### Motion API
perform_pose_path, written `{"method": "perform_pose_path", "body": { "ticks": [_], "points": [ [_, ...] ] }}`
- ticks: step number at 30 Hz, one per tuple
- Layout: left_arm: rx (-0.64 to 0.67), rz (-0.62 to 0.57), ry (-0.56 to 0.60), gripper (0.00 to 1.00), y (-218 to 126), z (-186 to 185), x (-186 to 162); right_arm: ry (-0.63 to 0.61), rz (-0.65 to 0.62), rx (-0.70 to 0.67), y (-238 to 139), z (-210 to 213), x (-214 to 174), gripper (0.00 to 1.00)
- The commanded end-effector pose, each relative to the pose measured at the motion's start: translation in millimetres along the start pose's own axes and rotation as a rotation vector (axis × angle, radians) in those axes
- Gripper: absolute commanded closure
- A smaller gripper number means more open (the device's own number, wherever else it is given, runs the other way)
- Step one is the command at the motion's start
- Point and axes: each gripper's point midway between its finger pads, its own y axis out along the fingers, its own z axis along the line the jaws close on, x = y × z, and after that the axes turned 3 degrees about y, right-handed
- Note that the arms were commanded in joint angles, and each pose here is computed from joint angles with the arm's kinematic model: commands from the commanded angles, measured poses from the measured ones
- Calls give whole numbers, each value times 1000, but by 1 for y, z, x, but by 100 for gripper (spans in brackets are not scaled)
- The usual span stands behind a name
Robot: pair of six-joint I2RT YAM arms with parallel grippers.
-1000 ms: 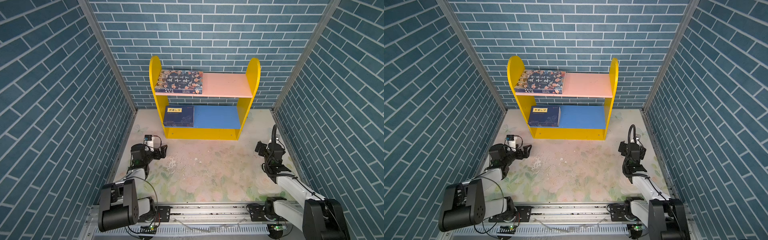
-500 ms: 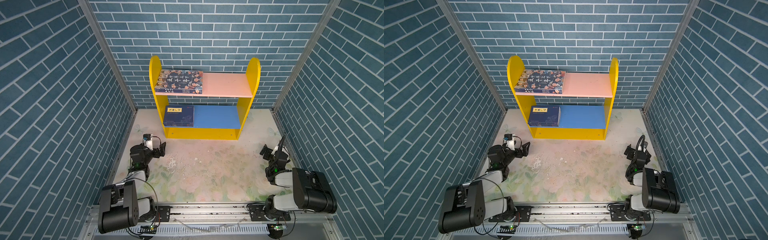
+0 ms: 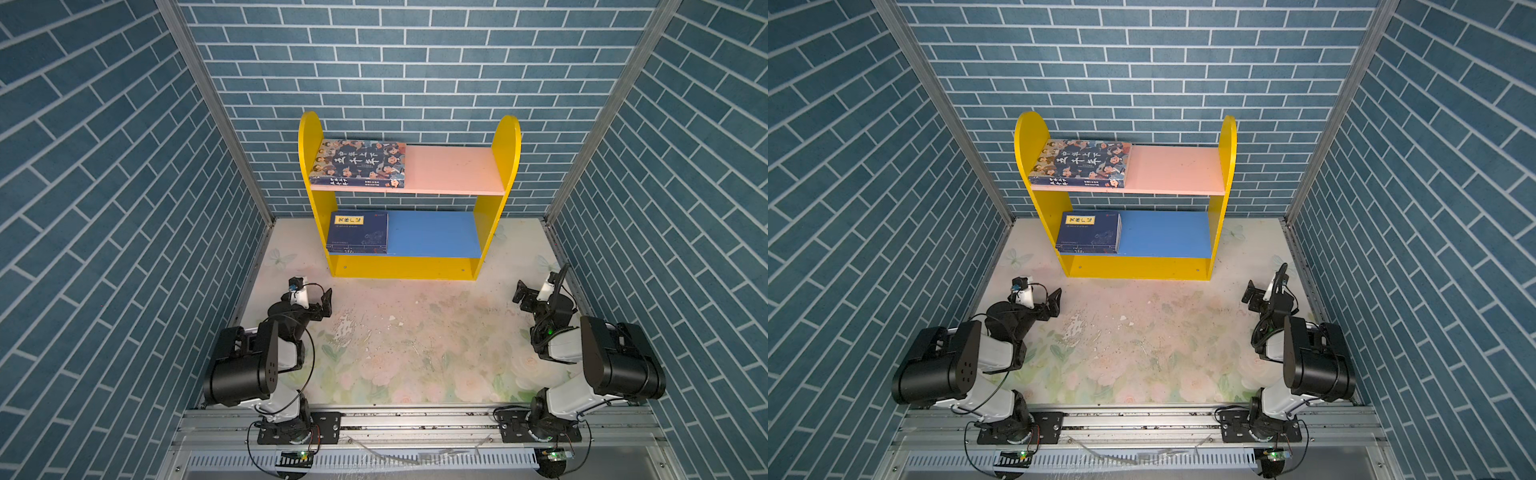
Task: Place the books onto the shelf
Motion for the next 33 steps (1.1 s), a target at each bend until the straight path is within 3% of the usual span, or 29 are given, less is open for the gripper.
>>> {"method": "perform_pose_path", "body": {
  "ticks": [1,13,17,21,33],
  "points": [
    [18,-82,40,0,4,4,23,-58,59,62,3,11,-6,2],
    [19,-31,41,0,13,4,20,-29,-70,-28,-19,-6,0,1],
    [19,-21,43,0,15,4,21,-36,-3,-13,-6,-2,-1,1],
    [6,11,55,0,21,0,19,-77,73,98,4,17,-8,1],
    [2,18,60,0,22,-1,19,-77,73,99,4,17,-8,1]
  ]
}}
